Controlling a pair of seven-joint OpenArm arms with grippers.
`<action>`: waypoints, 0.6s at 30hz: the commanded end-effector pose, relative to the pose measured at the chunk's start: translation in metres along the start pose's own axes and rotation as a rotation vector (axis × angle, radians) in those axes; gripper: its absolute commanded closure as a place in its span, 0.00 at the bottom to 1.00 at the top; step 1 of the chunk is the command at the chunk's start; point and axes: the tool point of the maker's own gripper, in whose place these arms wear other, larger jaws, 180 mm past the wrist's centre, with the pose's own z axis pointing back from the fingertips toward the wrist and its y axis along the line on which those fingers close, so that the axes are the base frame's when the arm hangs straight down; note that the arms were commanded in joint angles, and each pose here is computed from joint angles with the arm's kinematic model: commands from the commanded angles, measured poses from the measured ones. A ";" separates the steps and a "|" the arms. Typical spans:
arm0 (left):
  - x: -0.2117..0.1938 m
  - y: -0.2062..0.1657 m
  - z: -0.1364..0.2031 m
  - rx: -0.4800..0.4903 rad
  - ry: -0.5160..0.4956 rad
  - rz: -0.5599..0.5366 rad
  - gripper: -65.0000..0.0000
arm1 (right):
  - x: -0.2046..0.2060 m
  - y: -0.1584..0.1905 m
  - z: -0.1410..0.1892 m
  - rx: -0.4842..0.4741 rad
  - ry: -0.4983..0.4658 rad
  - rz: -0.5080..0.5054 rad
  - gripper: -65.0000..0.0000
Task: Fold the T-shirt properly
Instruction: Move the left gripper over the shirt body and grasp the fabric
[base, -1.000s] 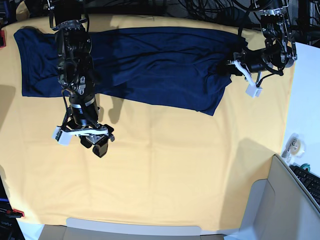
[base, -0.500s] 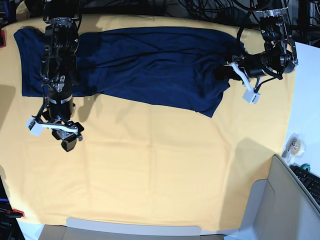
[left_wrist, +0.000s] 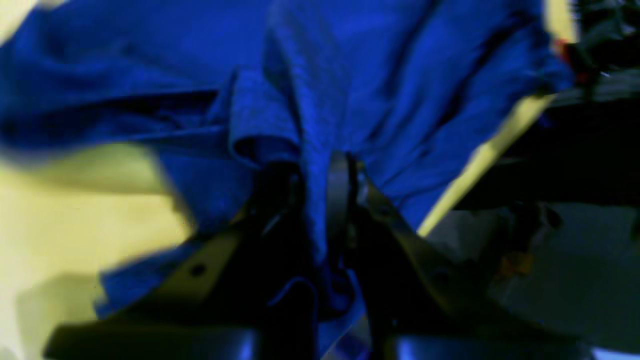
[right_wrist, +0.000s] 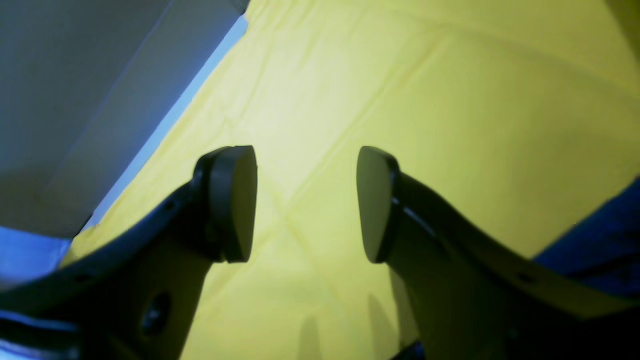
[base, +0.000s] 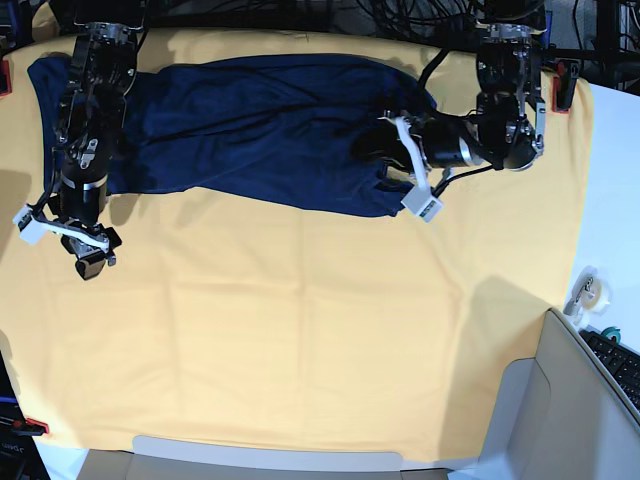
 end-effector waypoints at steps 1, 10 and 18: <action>0.010 -0.010 0.000 -0.028 -0.029 -0.021 1.00 | 0.018 0.007 0.001 0.028 -0.056 0.012 0.51; 0.047 -0.061 -0.030 -0.156 -0.055 -0.103 1.00 | 0.026 -0.007 0.003 -0.005 -0.077 0.005 0.51; 0.061 -0.106 -0.053 -0.242 -0.012 -0.113 1.00 | 0.026 -0.007 0.004 -0.006 -0.076 0.006 0.51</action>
